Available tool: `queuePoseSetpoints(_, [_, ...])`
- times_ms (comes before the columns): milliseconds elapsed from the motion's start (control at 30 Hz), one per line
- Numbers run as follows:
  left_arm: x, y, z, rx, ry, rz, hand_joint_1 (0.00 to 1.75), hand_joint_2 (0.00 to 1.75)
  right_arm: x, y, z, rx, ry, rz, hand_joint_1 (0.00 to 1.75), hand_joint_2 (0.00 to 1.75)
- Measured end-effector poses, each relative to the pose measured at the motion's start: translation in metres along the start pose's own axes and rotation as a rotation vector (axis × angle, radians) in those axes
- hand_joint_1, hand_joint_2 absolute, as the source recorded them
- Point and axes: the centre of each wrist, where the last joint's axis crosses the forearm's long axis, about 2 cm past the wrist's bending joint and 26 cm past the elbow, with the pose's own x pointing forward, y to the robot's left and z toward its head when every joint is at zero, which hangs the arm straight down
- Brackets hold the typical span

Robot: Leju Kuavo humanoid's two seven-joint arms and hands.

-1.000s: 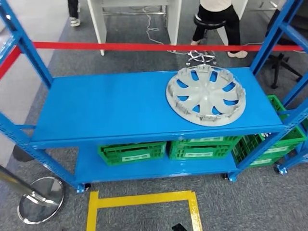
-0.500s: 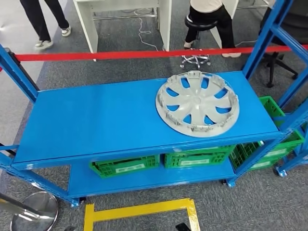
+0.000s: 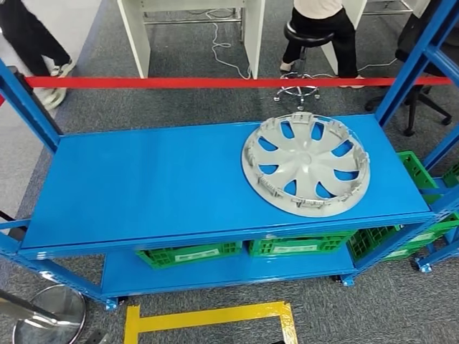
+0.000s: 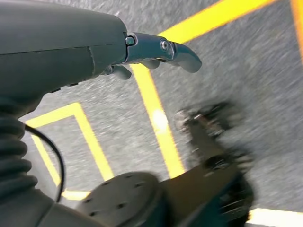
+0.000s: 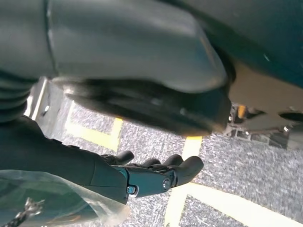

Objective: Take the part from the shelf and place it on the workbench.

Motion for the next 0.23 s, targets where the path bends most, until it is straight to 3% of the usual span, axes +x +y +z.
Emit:
queuePoseSetpoints(100, [0.001,0.000,0.000,0.039,-0.042,0.035,0.00,1.75,-0.005,-0.001,0.000,0.008,-0.014,-0.055,0.00,1.75])
queuePoseSetpoints(233, [-0.015,-0.008,-0.002,0.066,-0.050,0.078,0.00,1.75,-0.006,-0.006,-0.001,0.006,-0.044,-0.117,0.00,1.75])
